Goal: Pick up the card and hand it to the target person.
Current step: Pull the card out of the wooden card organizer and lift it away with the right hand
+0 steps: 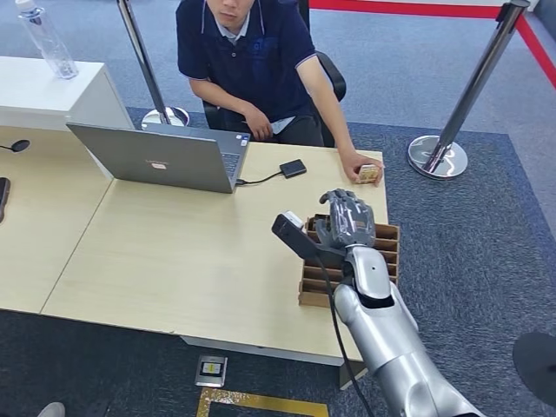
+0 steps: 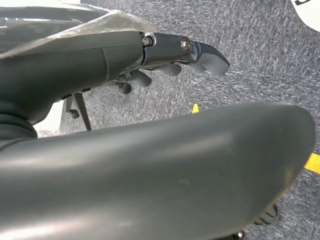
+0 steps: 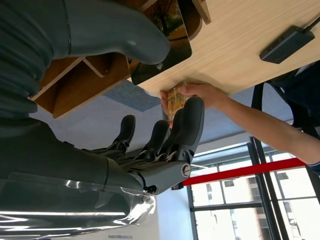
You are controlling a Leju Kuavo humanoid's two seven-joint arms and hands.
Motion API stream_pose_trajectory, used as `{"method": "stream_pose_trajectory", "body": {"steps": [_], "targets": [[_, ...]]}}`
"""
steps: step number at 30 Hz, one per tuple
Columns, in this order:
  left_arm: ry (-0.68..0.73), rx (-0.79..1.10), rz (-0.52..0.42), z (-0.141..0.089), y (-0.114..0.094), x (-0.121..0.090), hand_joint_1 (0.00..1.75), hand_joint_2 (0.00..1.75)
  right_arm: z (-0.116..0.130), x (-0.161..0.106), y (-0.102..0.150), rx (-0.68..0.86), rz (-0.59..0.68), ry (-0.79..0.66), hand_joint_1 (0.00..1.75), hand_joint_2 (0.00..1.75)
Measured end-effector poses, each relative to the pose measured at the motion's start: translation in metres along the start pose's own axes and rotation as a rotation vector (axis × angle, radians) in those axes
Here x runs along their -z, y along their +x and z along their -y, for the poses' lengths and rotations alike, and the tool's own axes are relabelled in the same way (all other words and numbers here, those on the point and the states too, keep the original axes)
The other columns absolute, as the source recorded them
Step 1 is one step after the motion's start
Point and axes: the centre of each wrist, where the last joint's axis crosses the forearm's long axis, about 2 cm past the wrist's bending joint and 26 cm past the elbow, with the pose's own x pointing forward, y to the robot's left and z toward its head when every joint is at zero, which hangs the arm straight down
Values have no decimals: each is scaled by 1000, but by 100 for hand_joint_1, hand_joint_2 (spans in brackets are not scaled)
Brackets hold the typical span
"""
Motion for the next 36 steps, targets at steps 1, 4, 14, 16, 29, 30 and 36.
{"method": "stream_pose_trajectory", "body": {"steps": [1, 4, 14, 16, 29, 30, 36], "targets": [[0, 0, 0, 0, 0, 0, 0, 0, -1, 0, 0, 1, -2, 2, 78, 175], [-1, 2, 0, 0, 0, 0, 0, 0, -2, -1, -1, 3, -6, 9, 81, 175], [-2, 6, 0, 0, 0, 0, 0, 0, -4, -2, -4, 0, -22, 14, 86, 175], [-1, 7, 0, 0, 0, 0, 0, 0, -4, -2, -4, -2, -24, 14, 87, 175], [0, 14, 0, 0, 0, 0, 0, 0, -5, -3, -9, -4, -37, 21, 87, 175], [0, 14, 0, 0, 0, 0, 0, 0, -6, -3, -10, -4, -39, 22, 87, 175], [1, 14, 0, 0, 0, 0, 0, 0, -7, -4, -11, -1, -45, 27, 89, 175]]}}
